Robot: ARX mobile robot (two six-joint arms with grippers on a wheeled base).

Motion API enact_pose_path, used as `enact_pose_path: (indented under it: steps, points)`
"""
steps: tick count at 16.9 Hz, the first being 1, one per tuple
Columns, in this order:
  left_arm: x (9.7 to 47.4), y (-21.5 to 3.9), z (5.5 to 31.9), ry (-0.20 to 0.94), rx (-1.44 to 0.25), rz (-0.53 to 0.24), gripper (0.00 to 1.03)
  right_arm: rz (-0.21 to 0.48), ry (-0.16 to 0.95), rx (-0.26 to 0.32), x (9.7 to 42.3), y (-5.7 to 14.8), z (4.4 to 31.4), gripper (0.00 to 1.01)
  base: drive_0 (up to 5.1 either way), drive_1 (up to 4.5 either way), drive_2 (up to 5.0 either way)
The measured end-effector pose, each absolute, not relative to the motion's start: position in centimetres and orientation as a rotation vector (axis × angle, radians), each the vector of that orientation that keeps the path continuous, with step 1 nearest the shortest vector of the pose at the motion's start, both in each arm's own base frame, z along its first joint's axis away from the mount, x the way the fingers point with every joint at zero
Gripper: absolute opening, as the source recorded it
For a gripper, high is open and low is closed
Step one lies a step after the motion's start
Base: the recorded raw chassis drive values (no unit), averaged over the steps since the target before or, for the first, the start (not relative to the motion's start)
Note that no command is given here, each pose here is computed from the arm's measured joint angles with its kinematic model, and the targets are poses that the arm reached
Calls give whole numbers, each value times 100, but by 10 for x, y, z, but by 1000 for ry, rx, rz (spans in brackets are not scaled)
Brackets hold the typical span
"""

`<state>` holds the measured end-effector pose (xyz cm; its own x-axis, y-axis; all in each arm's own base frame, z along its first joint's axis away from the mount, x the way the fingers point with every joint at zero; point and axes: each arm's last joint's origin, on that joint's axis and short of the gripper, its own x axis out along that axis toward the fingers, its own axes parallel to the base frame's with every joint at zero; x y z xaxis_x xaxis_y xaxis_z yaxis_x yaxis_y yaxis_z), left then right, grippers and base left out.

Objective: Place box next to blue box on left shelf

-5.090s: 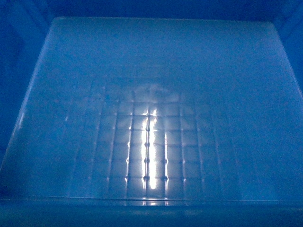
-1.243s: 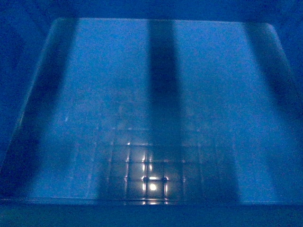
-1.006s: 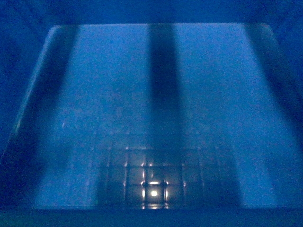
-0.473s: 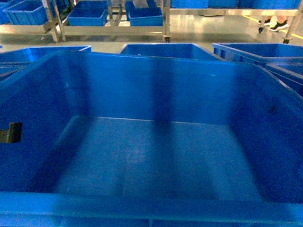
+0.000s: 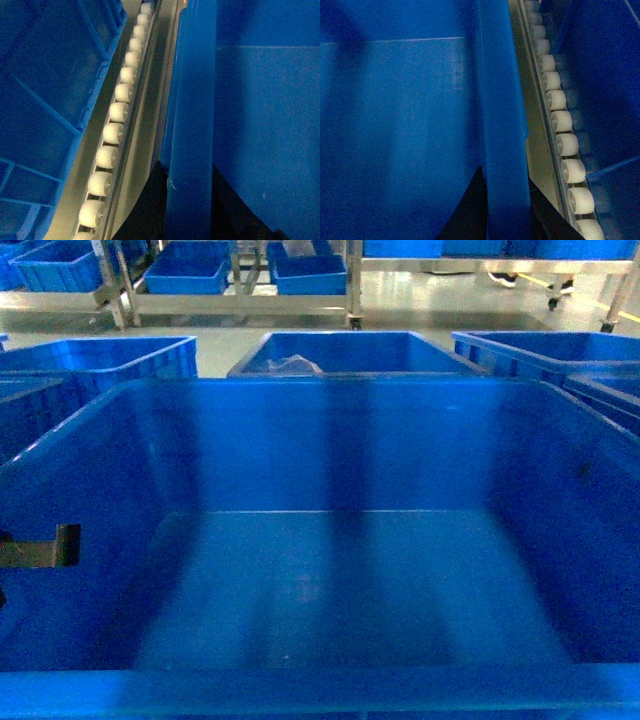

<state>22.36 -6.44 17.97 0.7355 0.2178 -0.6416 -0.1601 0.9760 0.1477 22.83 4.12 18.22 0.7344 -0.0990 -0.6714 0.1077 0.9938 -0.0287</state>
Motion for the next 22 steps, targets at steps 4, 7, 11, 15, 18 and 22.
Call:
enact_pose_path:
  steps: [4,7,11,15,18,22]
  points:
    - [222,-59,183,626,41,252,39,-145,686,-25,224,49,188,41,0,0,0]
    - [220,-55,215,337,-76,268,69,-152,339,50,219,56,228,71,0,0,0]
    - [212,-56,245,133,-123,261,99,-152,67,77,206,67,261,98,0,0,0]
    - [199,-50,248,105,-106,272,98,-182,26,53,194,61,259,98,0,0,0]
    - [199,-46,244,133,-60,326,98,-183,34,38,194,61,258,98,0,0,0]
    - [185,-32,230,-1,-47,83,74,-27,-5,24,177,40,235,67,0,0,0]
